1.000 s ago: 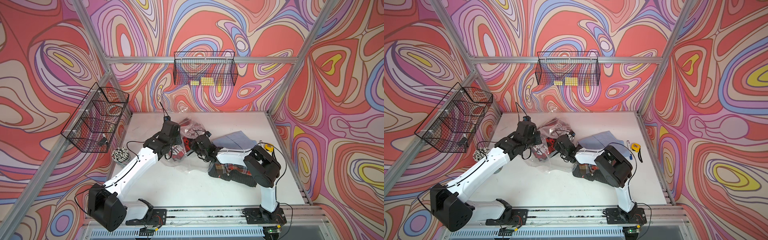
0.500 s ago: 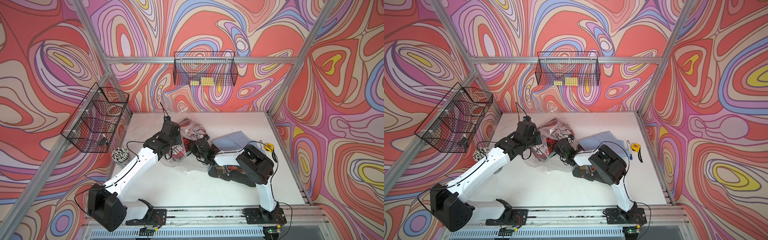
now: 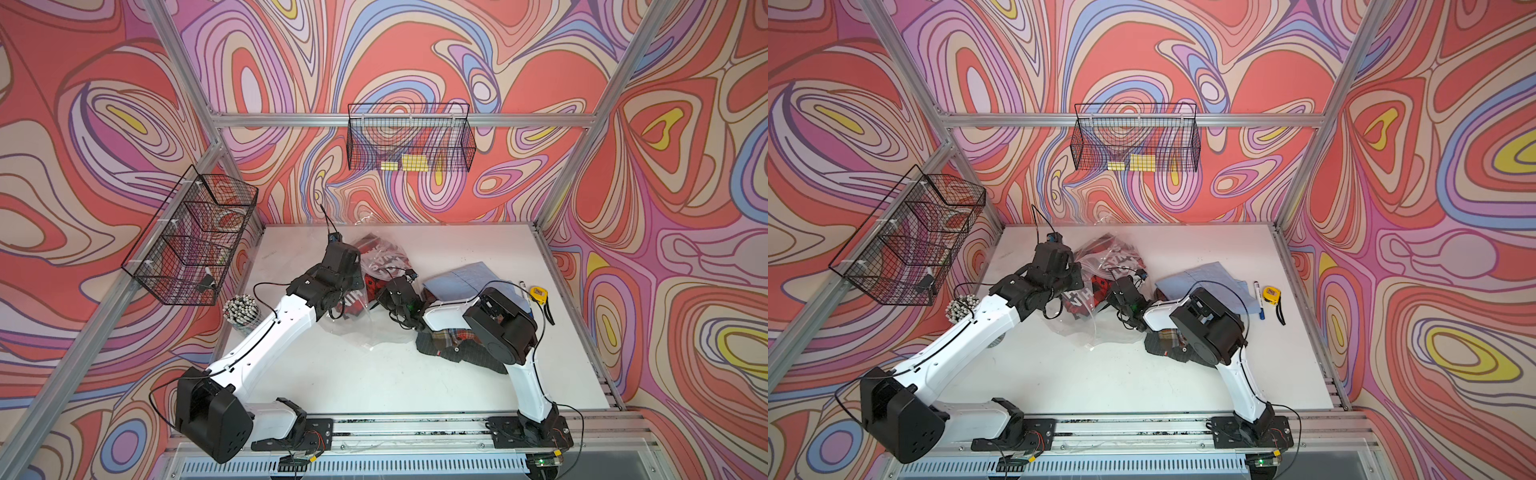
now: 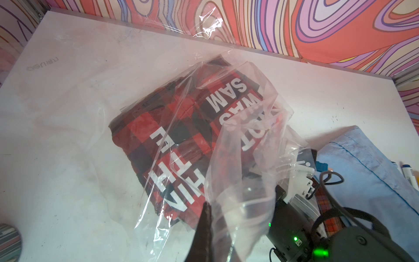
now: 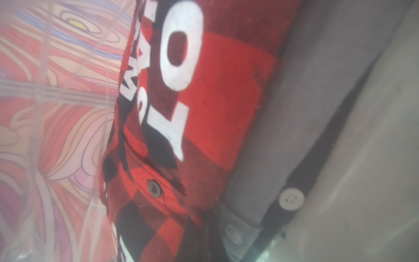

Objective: Take the shirt out of the vacuum bag
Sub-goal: Take out the shirt from the vacuum bag.

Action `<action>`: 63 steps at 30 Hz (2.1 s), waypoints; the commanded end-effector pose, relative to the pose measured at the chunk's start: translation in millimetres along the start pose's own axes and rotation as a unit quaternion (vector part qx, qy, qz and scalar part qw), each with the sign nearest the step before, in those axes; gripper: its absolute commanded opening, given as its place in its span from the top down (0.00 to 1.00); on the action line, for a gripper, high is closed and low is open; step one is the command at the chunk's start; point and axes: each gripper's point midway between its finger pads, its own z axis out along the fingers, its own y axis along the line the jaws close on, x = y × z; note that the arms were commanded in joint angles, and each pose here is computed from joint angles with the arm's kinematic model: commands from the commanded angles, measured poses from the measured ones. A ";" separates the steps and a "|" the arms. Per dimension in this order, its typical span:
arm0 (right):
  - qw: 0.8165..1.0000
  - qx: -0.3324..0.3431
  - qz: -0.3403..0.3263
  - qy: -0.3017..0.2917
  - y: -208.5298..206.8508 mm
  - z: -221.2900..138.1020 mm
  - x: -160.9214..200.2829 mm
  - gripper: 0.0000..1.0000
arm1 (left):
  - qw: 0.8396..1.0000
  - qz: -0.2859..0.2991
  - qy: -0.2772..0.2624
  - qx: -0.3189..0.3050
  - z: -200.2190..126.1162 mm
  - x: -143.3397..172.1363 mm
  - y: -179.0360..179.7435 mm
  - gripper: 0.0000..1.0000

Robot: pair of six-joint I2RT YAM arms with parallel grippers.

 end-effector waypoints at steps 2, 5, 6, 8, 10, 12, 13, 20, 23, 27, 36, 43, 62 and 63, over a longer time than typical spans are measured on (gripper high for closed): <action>1.000 -0.003 -0.021 -0.021 19.0 -16.9 -19.2 1.00 | 1.000 0.001 -0.001 -0.008 2.3 1.0 6.1 1.00; 0.999 -0.024 -0.021 -0.034 34.7 -40.3 -30.1 1.00 | 1.000 0.000 -0.001 -0.008 2.9 1.2 6.3 1.00; 0.999 -0.028 -0.023 -0.038 38.1 -48.0 -33.2 1.00 | 1.000 0.001 -0.001 -0.009 3.0 0.6 6.2 1.00; 0.998 -0.035 -0.025 -0.042 42.9 -64.6 -37.2 1.00 | 1.000 0.002 0.002 -0.009 3.9 1.6 6.0 1.00; 0.998 -0.040 -0.024 -0.041 44.9 -76.4 -39.0 1.00 | 1.000 0.001 0.001 -0.008 4.6 1.1 4.9 1.00; 0.998 -0.050 -0.025 -0.031 51.2 -83.8 -36.0 1.00 | 1.000 0.001 0.004 -0.010 6.1 1.8 5.2 1.00; 0.998 -0.055 -0.027 -0.023 53.9 -86.9 -32.2 1.00 | 1.000 0.002 0.007 -0.011 6.8 2.7 4.9 1.00; 0.997 -0.068 -0.029 -0.018 58.0 -113.0 -25.6 1.00 | 1.000 0.004 0.007 -0.018 7.9 2.9 7.4 1.00; 0.997 -0.077 -0.030 -0.009 64.2 -124.0 -23.5 1.00 | 1.000 0.005 0.012 -0.019 10.9 4.7 7.0 1.00; 0.995 -0.085 -0.047 -0.007 77.7 -142.5 -20.1 1.00 | 1.000 0.004 0.013 -0.021 12.5 4.1 6.4 1.00; 0.994 -0.095 -0.060 -0.003 91.8 -177.4 -19.0 1.00 | 1.000 0.006 0.012 -0.023 12.8 3.9 7.1 1.00; 0.992 -0.111 -0.068 -0.010 105.2 -196.8 -22.1 1.00 | 1.000 0.005 0.013 -0.023 13.1 4.4 6.7 1.00; 0.986 -0.146 -0.079 -0.030 138.5 -236.2 -36.0 1.00 | 1.000 0.006 0.012 -0.024 12.4 4.3 7.7 1.00; 0.985 -0.150 -0.080 -0.031 141.7 -239.1 -37.0 1.00 | 1.000 0.005 0.012 -0.024 12.2 3.9 7.7 1.00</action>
